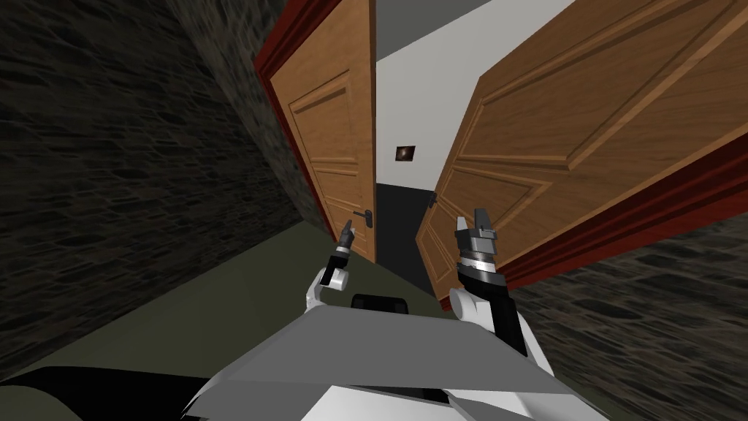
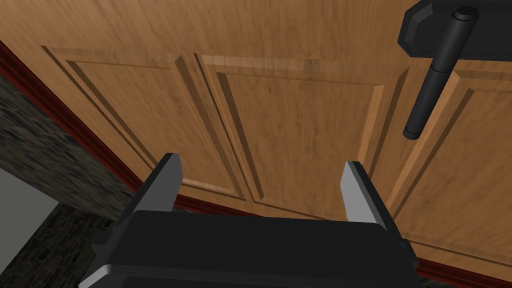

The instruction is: Push the door open

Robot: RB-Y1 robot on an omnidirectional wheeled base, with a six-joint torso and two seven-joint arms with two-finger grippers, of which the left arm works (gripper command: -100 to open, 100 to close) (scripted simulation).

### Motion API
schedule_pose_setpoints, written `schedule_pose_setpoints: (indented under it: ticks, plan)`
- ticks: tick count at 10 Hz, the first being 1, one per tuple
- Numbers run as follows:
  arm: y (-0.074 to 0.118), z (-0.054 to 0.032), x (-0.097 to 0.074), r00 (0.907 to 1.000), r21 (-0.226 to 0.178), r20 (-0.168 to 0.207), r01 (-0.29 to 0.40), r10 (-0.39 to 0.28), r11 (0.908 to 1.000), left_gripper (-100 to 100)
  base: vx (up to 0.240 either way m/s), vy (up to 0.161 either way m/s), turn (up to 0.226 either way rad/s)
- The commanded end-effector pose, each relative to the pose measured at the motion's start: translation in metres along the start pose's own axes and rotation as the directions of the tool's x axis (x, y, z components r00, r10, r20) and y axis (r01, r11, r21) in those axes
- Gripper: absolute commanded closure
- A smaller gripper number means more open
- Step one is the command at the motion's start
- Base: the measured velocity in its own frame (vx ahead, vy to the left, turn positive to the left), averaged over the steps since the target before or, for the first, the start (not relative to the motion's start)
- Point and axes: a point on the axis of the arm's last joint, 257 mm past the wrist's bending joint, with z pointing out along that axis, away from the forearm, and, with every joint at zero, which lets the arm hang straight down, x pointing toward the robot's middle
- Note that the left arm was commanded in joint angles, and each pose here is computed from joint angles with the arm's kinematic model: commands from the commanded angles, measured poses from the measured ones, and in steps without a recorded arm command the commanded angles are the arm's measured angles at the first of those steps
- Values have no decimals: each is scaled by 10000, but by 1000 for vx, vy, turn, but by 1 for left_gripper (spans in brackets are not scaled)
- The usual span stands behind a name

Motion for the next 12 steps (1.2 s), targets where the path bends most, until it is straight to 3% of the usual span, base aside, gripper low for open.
schedule_pose_setpoints:
  ticks: [1, 7, 12]
  plan:
    - [128, 23, 83, 9998, -256, -161, 129, -133, 9996, -100, 56, 113, -67]
    - [560, 82, 352, 9961, -1153, -693, 461, -543, 9923, -100, 48, 111, -80]
    - [921, 101, 580, 9901, -1949, -1118, 621, -851, 9789, -100, 45, 134, -90]
